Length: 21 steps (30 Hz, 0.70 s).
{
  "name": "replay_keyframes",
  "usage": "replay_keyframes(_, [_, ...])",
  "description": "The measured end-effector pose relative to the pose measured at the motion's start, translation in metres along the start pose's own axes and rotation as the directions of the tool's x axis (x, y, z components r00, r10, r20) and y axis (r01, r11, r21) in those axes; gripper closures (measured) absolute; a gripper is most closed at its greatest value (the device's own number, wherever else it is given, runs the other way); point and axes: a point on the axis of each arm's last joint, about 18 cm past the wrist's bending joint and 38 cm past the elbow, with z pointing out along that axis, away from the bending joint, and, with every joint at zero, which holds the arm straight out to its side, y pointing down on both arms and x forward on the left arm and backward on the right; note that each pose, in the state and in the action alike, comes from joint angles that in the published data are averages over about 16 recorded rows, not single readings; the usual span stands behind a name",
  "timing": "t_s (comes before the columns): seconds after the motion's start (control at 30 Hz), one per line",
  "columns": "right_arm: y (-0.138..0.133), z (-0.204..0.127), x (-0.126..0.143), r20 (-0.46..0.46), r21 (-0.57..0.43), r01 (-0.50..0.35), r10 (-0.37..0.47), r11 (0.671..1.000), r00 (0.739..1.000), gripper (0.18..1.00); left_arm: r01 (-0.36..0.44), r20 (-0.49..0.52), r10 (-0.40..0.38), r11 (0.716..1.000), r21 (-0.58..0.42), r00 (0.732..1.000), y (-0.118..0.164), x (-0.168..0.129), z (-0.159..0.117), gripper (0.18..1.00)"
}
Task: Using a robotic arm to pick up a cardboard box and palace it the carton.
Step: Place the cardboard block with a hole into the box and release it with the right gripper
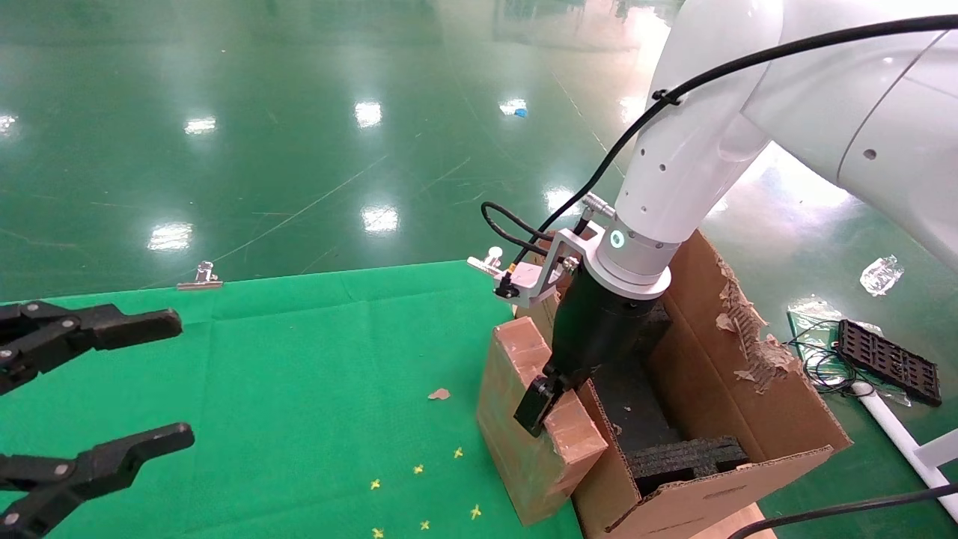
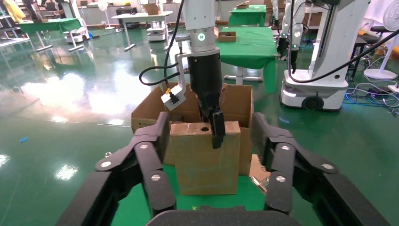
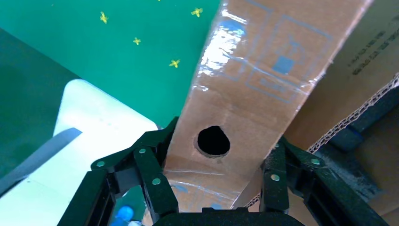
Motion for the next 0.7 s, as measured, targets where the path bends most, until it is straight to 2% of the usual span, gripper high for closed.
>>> replay_keyframes(0.17, [-0.004, -0.018, 0.005, 0.002, 0.081, 0.038, -0.039, 0.996, 0.999, 0.689, 0.000, 0.000, 0.000, 1.000, 0.000, 1.000, 0.000, 0.000, 0.000, 0.534])
replay_keyframes(0.3, [-0.009, -0.049, 0.015, -0.016, 0.195, 0.071, -0.069, 0.978, 0.997, 0.754, 0.000, 0.000, 0.000, 1.000, 0.000, 1.000, 0.000, 0.000, 0.000, 0.631])
replay_keyframes(0.5, [-0.006, -0.119, 0.045, -0.097, 0.401, 0.092, -0.057, 0.912, 0.994, 0.820, 0.000, 0.000, 0.000, 1.000, 0.000, 1.000, 0.000, 0.000, 0.000, 0.768])
replay_keyframes(0.7, [0.020, -0.182, 0.088, -0.203, 0.531, 0.072, 0.044, 0.844, 0.978, 0.840, 0.000, 0.000, 0.000, 1.000, 0.000, 1.000, 0.000, 0.000, 0.000, 0.873])
